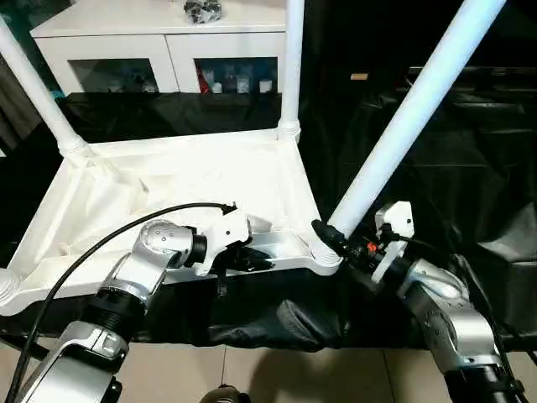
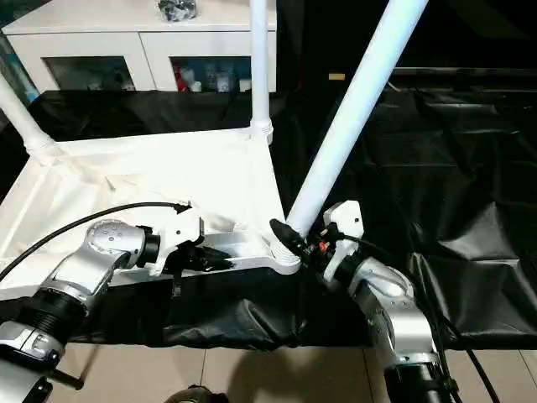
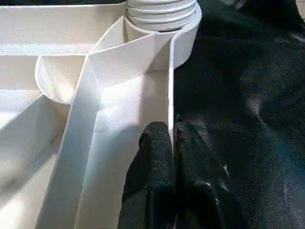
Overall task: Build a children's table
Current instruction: Insert table leg to table base
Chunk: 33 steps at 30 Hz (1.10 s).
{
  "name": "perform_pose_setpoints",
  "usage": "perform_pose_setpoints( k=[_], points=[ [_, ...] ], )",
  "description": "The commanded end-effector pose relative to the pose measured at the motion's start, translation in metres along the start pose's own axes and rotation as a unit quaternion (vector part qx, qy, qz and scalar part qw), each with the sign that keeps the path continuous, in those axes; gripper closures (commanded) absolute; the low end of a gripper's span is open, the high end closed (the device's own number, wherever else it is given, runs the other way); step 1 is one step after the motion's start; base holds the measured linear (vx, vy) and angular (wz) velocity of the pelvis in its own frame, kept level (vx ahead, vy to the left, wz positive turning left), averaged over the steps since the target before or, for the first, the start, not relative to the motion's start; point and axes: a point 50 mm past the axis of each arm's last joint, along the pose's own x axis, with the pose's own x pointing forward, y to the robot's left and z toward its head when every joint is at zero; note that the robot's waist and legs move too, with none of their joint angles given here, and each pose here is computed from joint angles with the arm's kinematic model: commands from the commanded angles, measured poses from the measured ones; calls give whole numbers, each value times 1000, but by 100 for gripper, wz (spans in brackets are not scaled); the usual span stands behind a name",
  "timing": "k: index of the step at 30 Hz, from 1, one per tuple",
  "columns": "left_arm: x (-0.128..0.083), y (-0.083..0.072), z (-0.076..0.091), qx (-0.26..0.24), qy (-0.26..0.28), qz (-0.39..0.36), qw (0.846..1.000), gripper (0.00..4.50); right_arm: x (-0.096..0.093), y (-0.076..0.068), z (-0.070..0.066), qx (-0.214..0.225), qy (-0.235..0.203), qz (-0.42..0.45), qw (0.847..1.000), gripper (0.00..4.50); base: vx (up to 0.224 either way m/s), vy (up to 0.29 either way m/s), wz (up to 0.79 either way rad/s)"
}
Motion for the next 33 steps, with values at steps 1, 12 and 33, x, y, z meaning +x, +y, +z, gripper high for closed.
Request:
perform_pose_setpoints(
  k=[1,12,33],
  points=[
    [-4,5,2,7,1,18,1000,450,-7,1,-17,-16,59,-5,998,260,0,0,0],
    [-7,3,5,19,11,5,1000,450,4,11,-14,-43,107,94,989,260,0,0,0],
    [-21,7,17,48,26,-27,998,450,15,15,-18,-55,154,257,953,260,0,0,0]
  ],
)
